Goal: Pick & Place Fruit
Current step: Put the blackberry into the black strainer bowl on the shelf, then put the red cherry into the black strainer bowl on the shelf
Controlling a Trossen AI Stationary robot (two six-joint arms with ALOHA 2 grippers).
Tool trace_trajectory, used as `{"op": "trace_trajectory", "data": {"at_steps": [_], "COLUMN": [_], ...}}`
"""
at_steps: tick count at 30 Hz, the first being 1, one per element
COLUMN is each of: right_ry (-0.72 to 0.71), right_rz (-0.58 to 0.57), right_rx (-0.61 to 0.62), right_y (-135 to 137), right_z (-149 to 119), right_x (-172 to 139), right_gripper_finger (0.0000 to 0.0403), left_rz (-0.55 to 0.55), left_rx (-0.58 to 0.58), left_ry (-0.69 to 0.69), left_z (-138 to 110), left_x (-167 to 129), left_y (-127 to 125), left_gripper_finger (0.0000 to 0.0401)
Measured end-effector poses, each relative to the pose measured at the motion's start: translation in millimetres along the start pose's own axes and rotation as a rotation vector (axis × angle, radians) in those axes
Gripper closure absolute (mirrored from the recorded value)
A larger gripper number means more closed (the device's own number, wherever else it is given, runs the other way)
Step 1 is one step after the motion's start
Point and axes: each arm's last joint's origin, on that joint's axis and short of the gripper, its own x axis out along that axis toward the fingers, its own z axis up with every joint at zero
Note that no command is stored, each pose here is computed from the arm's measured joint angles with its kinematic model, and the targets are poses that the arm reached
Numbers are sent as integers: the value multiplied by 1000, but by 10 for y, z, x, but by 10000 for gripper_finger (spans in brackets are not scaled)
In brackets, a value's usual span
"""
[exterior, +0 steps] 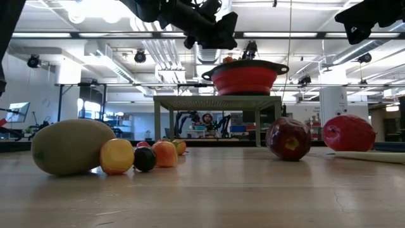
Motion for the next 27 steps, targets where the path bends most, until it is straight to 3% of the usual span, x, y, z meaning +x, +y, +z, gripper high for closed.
{"op": "trace_trajectory", "data": {"at_steps": [12, 20, 27], "right_ry": [0, 0, 0], "right_rz": [0, 0, 0], "right_rx": [0, 0, 0], "right_y": [0, 0, 0], "right_z": [0, 0, 0], "right_x": [-1, 0, 0], "right_gripper_finger": [394, 394, 394], "left_rz": [2, -8, -45], "left_rx": [43, 62, 126], "left_ry": [37, 12, 137], "left_z": [-129, 48, 103], "left_x": [85, -12, -180], "left_y": [-19, -14, -18], "left_gripper_finger": [201, 196, 197]}}
